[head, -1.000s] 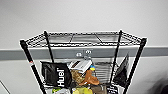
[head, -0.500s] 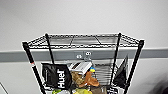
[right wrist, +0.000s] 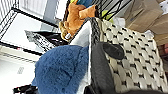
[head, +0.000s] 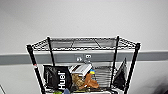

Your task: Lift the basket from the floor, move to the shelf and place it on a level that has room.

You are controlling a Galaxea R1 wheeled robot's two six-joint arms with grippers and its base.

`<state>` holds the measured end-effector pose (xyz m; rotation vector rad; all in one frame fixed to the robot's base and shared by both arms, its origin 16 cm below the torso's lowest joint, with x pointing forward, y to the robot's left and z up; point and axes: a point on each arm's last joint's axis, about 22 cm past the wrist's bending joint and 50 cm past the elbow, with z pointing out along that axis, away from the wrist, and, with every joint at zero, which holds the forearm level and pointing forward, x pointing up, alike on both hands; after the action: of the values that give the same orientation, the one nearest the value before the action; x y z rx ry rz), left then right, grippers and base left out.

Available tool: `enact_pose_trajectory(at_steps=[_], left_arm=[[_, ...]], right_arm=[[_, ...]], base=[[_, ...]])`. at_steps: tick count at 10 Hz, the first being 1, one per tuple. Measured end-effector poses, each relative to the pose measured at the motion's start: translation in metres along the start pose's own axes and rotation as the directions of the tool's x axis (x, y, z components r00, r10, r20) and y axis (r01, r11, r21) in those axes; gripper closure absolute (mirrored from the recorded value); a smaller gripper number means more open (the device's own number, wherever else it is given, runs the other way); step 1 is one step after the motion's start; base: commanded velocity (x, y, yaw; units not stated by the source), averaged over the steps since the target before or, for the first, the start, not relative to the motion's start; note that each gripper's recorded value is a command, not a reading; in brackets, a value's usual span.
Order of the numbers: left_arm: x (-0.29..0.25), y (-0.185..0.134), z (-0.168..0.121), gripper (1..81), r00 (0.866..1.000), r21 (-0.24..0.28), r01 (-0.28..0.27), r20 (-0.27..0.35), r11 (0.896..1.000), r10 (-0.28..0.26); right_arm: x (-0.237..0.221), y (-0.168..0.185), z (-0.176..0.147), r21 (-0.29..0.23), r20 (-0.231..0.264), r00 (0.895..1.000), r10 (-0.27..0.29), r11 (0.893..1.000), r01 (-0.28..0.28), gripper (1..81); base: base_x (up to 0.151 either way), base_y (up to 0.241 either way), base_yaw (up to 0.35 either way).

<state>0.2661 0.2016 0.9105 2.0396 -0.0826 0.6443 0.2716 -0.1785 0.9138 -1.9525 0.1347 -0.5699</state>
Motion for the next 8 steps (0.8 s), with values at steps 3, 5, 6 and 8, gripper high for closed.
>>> enact_pose_trajectory(at_steps=[3,5,6,8], left_arm=[[0.031,0.023,-0.011,81.1,0.999,-0.022,-0.028,-0.029,0.999,0.027],[0.048,0.051,-0.022,81.1,0.998,-0.050,-0.057,-0.036,0.997,0.055],[0.053,0.066,-0.028,81.1,0.997,-0.066,-0.065,-0.033,0.996,0.063],[0.062,0.094,-0.037,81.1,0.995,-0.097,-0.095,-0.034,0.991,0.092]], right_arm=[[0.026,-0.035,-0.006,0.046,-0.024,0.999,-0.033,0.998,0.034,81.1],[0.036,-0.060,-0.018,0.071,-0.034,0.998,-0.048,0.996,0.051,81.1],[0.039,-0.072,-0.025,0.082,-0.035,0.998,-0.060,0.995,0.063,81.1],[0.049,-0.097,-0.034,0.106,-0.044,0.996,-0.078,0.991,0.082,81.1]], base=[[0.000,0.000,0.000],[0.000,0.000,0.000],[0.000,0.000,0.000],[0.000,0.000,0.000]])
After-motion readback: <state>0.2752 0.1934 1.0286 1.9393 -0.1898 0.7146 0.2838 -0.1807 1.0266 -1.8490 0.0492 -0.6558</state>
